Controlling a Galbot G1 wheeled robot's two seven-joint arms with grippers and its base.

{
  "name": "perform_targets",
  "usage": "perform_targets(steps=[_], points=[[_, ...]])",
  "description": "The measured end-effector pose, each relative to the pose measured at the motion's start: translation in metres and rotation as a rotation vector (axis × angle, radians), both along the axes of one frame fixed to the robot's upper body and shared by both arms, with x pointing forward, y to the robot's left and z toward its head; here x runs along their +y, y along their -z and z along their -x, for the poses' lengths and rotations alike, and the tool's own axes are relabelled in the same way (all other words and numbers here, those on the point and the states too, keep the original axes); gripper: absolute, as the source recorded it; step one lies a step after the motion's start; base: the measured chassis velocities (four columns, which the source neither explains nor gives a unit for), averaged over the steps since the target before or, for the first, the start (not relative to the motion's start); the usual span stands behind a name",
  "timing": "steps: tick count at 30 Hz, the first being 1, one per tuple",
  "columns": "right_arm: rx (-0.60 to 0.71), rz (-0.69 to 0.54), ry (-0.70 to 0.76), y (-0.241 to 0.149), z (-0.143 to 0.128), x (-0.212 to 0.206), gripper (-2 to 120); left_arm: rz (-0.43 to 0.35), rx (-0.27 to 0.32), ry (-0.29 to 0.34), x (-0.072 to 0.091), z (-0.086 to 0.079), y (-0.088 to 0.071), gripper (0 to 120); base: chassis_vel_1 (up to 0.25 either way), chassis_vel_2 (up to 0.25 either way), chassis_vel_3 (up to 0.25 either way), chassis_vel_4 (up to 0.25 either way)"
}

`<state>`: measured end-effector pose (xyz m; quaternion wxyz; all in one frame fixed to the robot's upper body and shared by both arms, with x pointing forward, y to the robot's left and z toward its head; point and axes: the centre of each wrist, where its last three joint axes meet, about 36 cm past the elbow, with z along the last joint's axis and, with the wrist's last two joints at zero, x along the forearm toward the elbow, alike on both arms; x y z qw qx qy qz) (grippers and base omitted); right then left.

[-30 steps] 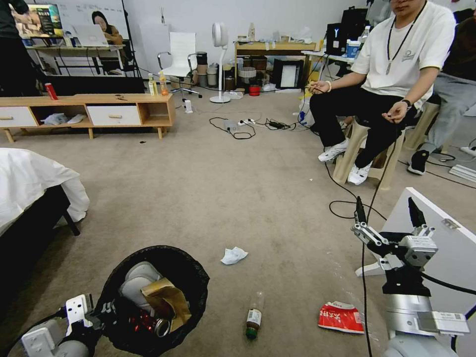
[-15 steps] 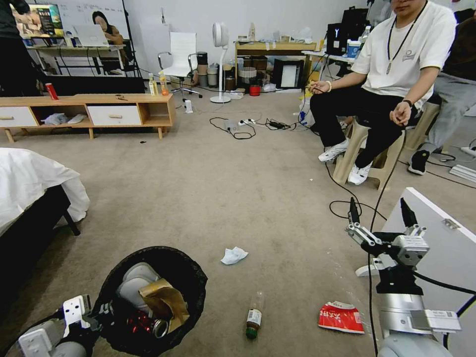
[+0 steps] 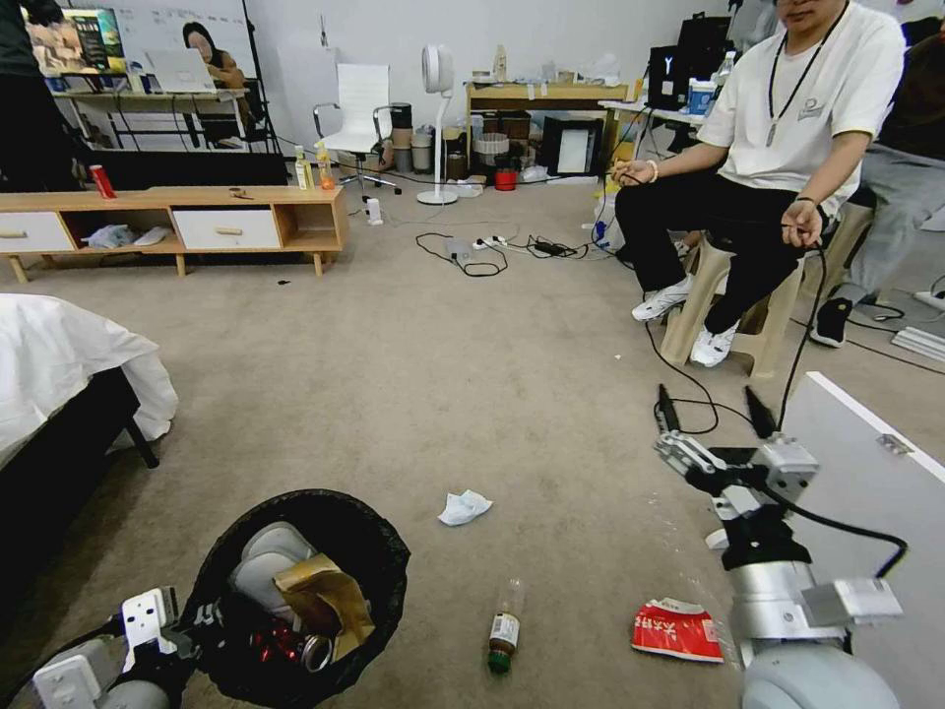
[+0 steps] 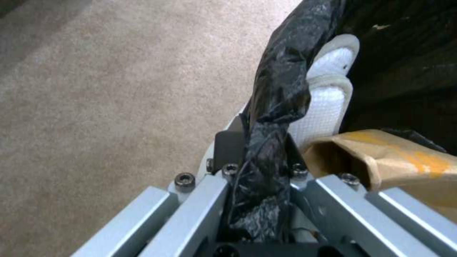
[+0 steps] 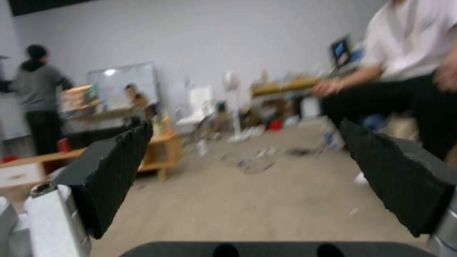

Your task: Pick up the trash bin and place the garbage on the floor into it.

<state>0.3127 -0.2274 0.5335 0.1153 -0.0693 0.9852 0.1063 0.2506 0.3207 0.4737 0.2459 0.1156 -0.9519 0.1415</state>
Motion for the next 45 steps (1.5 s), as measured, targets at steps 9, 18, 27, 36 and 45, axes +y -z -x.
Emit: perform_targets(steps=[9, 18, 27, 36, 45], points=[[0.254, -0.120, -0.194, -0.028, -0.018, 0.028, 100, -0.002, 0.003, -0.008, -0.001, 0.001, 0.001, 2, 0.000, 0.000, 0.000, 0.000], [0.737, -0.164, -0.202, -0.009, -0.055, 0.027, 100, 0.007, 0.023, 0.002, 0.001, -0.013, 0.013, 2, 0.000, 0.000, 0.000, 0.000], [1.001, -0.161, -0.203, 0.014, -0.076, 0.029, 100, 0.004, 0.037, -0.001, 0.006, -0.017, 0.019, 2, 0.000, 0.000, 0.000, 0.000], [1.240, -0.163, -0.164, 0.093, -0.099, 0.048, 100, 0.003, 0.046, -0.014, 0.013, -0.019, 0.024, 2, 0.000, 0.000, 0.000, 0.000], [1.316, -0.172, -0.158, 0.144, -0.117, 0.068, 100, 0.001, 0.059, -0.022, 0.017, -0.018, 0.029, 2, 0.000, 0.000, 0.000, 0.000]])
